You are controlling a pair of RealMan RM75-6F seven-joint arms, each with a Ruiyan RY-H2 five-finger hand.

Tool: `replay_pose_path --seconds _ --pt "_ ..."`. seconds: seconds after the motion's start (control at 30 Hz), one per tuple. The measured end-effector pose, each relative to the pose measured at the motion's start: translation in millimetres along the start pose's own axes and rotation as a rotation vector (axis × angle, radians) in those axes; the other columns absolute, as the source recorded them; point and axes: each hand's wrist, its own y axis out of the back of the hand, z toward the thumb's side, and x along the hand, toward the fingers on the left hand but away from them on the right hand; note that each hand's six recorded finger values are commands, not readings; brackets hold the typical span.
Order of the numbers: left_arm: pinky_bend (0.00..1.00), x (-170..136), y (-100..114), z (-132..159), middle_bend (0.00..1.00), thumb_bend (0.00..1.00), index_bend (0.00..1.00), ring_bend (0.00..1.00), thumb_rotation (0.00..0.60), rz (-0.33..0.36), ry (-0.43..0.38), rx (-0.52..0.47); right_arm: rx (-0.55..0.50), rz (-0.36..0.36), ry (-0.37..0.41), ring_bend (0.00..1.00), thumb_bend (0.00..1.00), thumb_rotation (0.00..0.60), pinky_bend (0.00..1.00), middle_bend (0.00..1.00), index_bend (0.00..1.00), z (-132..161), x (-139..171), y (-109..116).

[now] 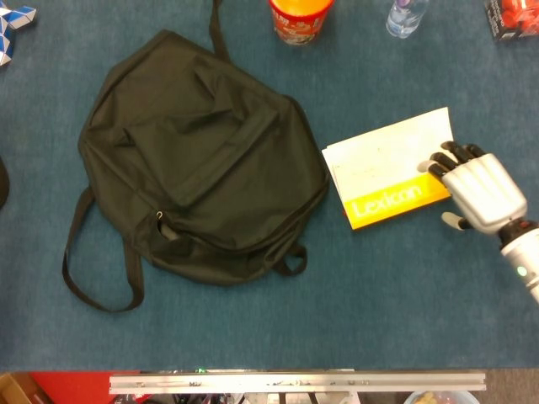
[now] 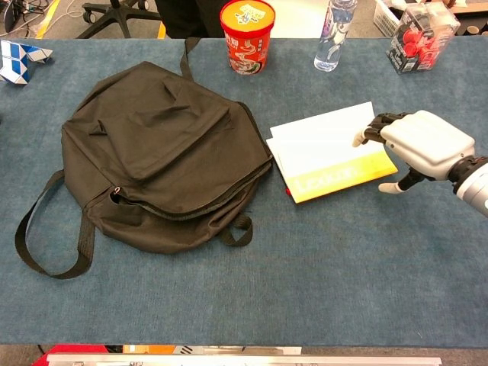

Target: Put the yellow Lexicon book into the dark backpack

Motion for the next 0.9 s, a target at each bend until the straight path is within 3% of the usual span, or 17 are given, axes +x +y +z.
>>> replay_pose_path --seconds 0.9 --pt "0.25 -1.8 1.0 -8.2 0.24 0.25 0.21 0.21 0.600 -0.015 0.010 -0.032 0.135 -0.052 0.000 0.18 0.09 0.600 0.30 0.32 0.31 21.0 -25.0 -26.6"
